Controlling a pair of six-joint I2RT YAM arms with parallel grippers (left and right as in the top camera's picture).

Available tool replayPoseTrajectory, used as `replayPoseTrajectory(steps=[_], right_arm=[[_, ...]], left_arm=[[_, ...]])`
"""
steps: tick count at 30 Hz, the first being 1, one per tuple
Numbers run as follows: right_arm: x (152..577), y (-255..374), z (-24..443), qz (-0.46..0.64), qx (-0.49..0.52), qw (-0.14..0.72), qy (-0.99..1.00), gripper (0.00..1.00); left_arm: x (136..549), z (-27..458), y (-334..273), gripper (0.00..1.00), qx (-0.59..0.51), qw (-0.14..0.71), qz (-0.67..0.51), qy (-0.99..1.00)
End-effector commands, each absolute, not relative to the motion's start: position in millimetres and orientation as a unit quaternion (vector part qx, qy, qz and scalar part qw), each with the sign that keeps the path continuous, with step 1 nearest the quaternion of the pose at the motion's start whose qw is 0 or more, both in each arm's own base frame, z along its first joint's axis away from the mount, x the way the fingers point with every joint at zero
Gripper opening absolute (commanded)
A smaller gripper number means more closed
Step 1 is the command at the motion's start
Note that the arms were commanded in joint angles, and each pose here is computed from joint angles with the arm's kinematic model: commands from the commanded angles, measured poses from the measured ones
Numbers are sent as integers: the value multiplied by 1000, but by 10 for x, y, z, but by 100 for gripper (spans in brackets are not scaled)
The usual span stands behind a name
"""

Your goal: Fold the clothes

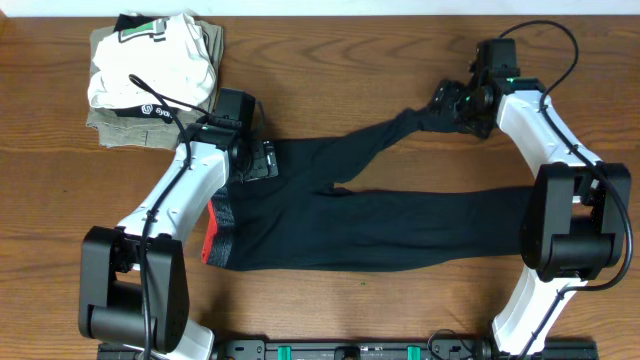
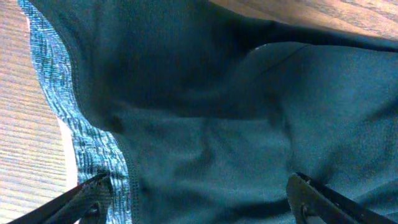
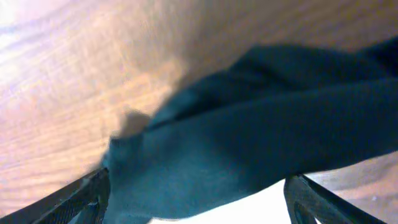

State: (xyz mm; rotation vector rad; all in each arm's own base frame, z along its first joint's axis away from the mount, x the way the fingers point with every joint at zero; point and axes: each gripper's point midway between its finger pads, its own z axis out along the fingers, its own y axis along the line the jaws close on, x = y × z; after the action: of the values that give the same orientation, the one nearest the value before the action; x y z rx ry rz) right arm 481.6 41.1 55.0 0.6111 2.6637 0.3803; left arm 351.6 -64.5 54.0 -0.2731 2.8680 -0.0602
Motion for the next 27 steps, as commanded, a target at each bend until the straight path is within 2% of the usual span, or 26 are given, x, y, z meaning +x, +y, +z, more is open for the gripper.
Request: replayPoseTrajectory(steps=[1, 8, 9, 13, 14, 20, 22, 27], right_arm=[[4910, 357, 493, 127, 250, 195, 940, 86], [4878, 348, 251, 122, 267, 171, 941, 81], [4869, 345, 224, 120, 268, 168, 941, 77], [4807, 282, 120, 98, 273, 155, 944, 46], [4792, 258, 113, 89, 274, 154, 945, 41], [4660, 22, 147, 19, 287, 139, 948, 24], [4615, -92, 203, -17, 290, 135, 947, 15], [4614, -352, 510, -96, 279, 142, 945, 11]], left_arm=[[3480, 499, -627, 91, -91, 122, -17, 988], [3478, 497, -625, 92, -91, 122, -17, 988], [3478, 495, -626, 91, -91, 122, -17, 988], [3478, 497, -625, 91, -91, 122, -17, 988], [3478, 497, -625, 91, -91, 122, -17, 988], [3480, 497, -625, 91, -91, 122, -17, 988], [3480, 497, -625, 91, -91, 122, -17, 988], [3481, 497, -625, 91, -91, 123, -17, 988]])
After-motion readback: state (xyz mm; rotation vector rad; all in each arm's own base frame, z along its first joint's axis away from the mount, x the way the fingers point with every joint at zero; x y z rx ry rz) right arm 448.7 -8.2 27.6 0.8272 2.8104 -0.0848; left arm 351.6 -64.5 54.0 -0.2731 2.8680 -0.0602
